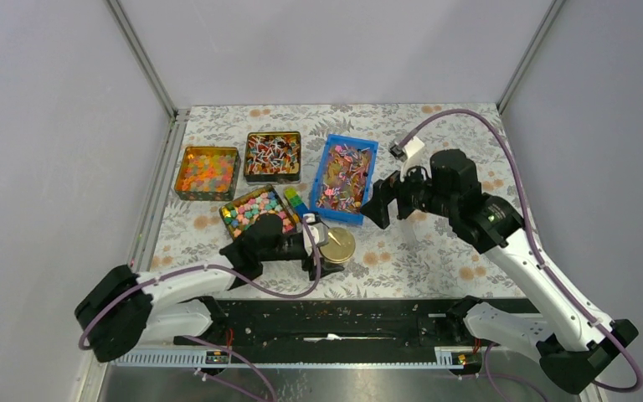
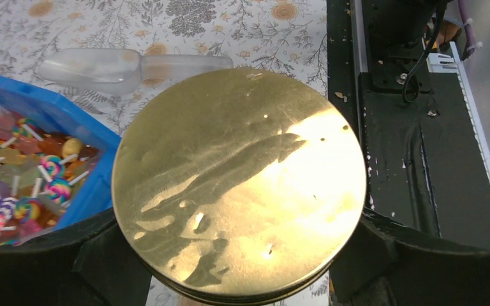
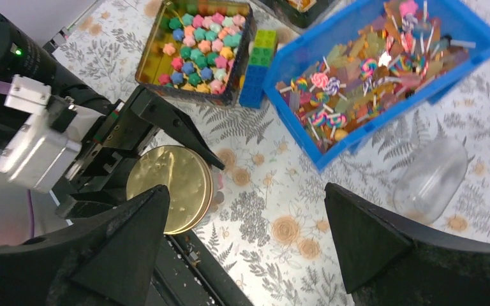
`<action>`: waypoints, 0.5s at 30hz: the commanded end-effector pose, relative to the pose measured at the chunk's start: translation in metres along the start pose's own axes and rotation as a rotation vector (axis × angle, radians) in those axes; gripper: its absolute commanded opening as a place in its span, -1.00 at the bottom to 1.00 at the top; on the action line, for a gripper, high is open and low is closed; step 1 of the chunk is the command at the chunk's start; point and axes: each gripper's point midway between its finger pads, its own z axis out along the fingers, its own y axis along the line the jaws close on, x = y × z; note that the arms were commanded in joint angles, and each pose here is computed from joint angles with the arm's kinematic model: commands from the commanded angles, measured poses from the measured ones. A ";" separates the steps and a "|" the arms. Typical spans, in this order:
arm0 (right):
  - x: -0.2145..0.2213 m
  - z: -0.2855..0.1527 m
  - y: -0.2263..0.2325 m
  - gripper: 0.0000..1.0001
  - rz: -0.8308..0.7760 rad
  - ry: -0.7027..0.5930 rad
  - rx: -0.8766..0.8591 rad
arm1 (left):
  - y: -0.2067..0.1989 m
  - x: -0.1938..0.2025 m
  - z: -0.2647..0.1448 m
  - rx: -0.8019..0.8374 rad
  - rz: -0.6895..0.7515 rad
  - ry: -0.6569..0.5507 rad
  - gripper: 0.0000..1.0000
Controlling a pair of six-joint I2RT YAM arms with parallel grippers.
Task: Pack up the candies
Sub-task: Pick up the packing bottle from the center of the board.
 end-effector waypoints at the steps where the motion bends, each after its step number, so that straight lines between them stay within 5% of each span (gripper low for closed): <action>1: -0.034 -0.005 0.020 0.96 -0.152 -0.057 -0.116 | -0.003 -0.013 -0.023 0.008 0.049 0.143 0.25; 15: -0.054 -0.003 0.056 0.95 -0.371 -0.028 -0.379 | -0.014 -0.070 -0.053 0.080 0.005 0.175 0.25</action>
